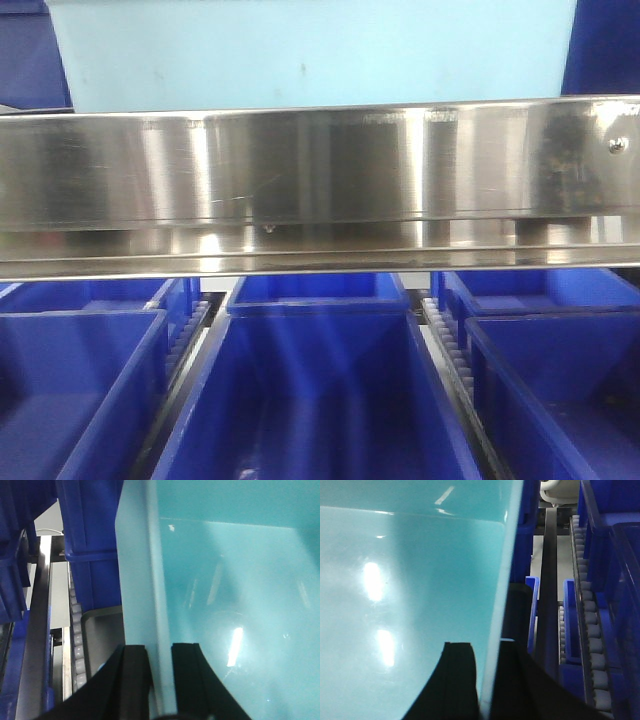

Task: Move two blue bins to right shelf middle

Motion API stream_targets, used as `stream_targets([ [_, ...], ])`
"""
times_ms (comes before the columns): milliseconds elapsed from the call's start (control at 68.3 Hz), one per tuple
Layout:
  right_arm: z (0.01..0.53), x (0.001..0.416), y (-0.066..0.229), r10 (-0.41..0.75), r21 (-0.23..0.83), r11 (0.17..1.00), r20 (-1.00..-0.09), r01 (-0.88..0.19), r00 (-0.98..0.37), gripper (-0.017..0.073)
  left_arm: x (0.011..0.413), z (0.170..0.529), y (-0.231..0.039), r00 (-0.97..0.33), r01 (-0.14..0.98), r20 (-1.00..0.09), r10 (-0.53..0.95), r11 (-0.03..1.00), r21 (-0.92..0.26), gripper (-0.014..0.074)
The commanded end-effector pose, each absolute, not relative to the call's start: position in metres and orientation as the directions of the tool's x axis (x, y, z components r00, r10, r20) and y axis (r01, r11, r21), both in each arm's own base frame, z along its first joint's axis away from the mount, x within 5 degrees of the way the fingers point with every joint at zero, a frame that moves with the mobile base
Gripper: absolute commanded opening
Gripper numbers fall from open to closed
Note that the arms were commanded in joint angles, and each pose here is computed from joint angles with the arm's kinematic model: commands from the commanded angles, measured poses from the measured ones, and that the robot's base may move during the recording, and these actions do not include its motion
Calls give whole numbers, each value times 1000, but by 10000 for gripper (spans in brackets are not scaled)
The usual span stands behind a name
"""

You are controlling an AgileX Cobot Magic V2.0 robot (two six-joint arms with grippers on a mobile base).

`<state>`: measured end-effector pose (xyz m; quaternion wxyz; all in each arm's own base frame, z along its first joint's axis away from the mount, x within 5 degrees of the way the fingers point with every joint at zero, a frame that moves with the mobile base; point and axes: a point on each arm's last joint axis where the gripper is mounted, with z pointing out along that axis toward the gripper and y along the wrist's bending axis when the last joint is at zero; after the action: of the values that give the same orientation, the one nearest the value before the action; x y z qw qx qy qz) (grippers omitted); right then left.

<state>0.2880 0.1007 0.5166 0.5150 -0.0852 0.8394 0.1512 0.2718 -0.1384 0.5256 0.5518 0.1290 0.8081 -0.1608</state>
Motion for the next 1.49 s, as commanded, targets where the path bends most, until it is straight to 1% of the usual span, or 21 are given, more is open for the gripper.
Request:
stream_targets([
  [0,520,286,98,-2,142,944,-900,-299,-436,-153,264,535,-138,-343,412,-939,-11,897,-161,-111],
  [190,501,302,103,-31,140,947,-855,-288,-518,-153,280,504,-146,-498,383,-864,76,913,-141,-111],
  [366,476,321,109,-54,137,951,-808,-277,-586,-153,296,476,-154,-573,370,-811,117,920,-128,-111],
  [498,452,329,112,-68,136,954,-770,-268,-634,-153,304,461,-155,-603,354,-783,150,930,-94,-111],
  [630,436,333,113,-73,135,955,-753,-262,-654,-153,305,453,-154,-622,346,-764,170,935,-74,-111],
  [849,434,334,113,-72,136,956,-754,-262,-653,-153,305,449,-154,-642,343,-746,179,937,-70,-109],
  [908,434,334,113,-72,136,956,-754,-262,-653,-144,305,449,-154,-642,343,-746,179,937,-70,-80],
  [937,434,334,113,-72,136,956,-754,-262,-653,-122,305,448,-154,-643,343,-745,180,937,-70,-53],
  [996,434,334,113,-72,136,956,-754,-262,-653,-43,305,448,-154,-644,343,-744,180,937,-70,11],
  [1010,434,334,113,-72,136,956,-754,-262,-653,-15,305,448,-154,-644,343,-744,180,937,-70,45],
  [1069,435,333,113,-72,136,956,-754,-262,-653,134,305,448,-154,-644,343,-743,180,937,-70,149],
  [1084,435,333,113,-72,136,956,-754,-262,-653,153,305,448,-154,-644,343,-743,180,937,-70,178],
  [1098,435,333,113,-72,136,955,-755,-262,-652,209,305,448,-154,-644,343,-743,180,937,-70,206],
  [1171,438,331,112,-71,136,955,-758,-263,-648,393,305,448,-154,-644,343,-743,180,937,-70,353],
  [1201,439,330,112,-70,136,955,-761,-263,-645,455,305,448,-154,-644,343,-743,180,937,-70,410],
  [1245,442,328,111,-68,135,955,-767,-264,-637,524,305,448,-154,-645,343,-742,181,937,-70,490],
  [1289,445,325,110,-66,135,955,-773,-265,-631,566,305,448,-154,-647,342,-740,182,937,-69,556],
  [1332,448,322,109,-63,135,954,-780,-267,-622,571,304,448,-154,-649,342,-738,182,937,-69,610],
  [1479,455,314,106,-62,136,954,-786,-269,-615,568,304,446,-146,-658,319,-717,231,948,13,608],
])
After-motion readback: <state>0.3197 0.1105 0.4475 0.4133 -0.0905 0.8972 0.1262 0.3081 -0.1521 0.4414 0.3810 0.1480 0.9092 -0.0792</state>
